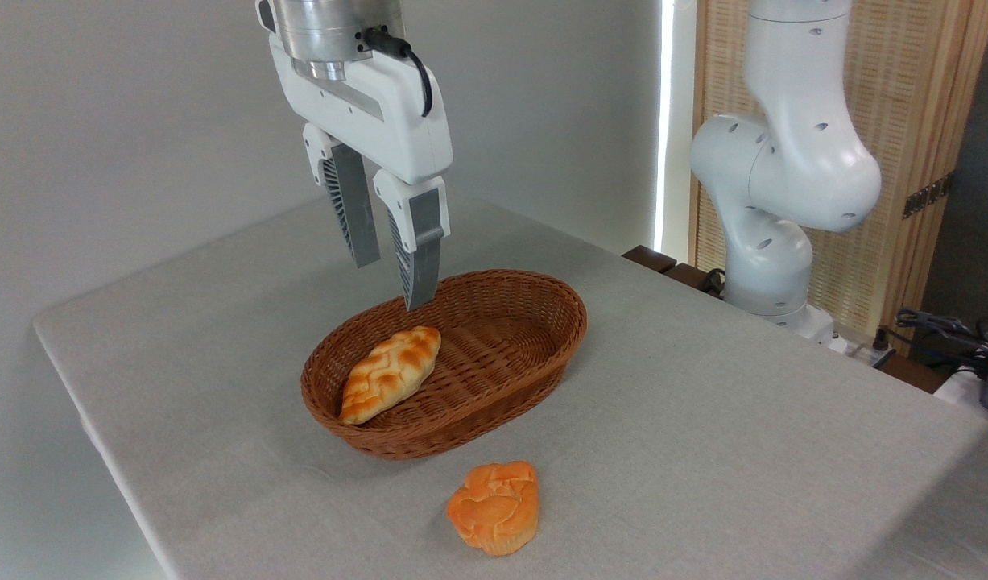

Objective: Put bread into the basket
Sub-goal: 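Move the gripper down over the round orange bun beside the basket, then close the gripper on the round orange bun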

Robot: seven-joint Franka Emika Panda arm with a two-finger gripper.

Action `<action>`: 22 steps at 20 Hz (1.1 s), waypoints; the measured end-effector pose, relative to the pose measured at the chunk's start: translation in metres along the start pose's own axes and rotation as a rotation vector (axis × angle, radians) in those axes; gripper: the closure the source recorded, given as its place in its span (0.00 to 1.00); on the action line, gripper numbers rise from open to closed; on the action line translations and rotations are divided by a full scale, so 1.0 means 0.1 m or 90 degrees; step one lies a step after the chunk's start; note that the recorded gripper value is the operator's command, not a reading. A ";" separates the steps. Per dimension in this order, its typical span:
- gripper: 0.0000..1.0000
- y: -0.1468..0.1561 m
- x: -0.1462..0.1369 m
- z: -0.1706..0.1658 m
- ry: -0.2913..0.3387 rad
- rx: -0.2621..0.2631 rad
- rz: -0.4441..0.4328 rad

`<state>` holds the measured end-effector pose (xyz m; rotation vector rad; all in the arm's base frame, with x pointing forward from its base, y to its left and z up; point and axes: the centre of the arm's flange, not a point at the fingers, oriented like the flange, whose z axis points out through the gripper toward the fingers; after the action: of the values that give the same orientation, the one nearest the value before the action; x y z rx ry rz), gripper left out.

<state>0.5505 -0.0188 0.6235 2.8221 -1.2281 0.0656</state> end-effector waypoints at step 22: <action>0.00 -0.38 -0.86 1.87 -0.083 0.104 0.159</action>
<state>0.5225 0.0555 0.4300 2.8289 -1.6714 -0.0080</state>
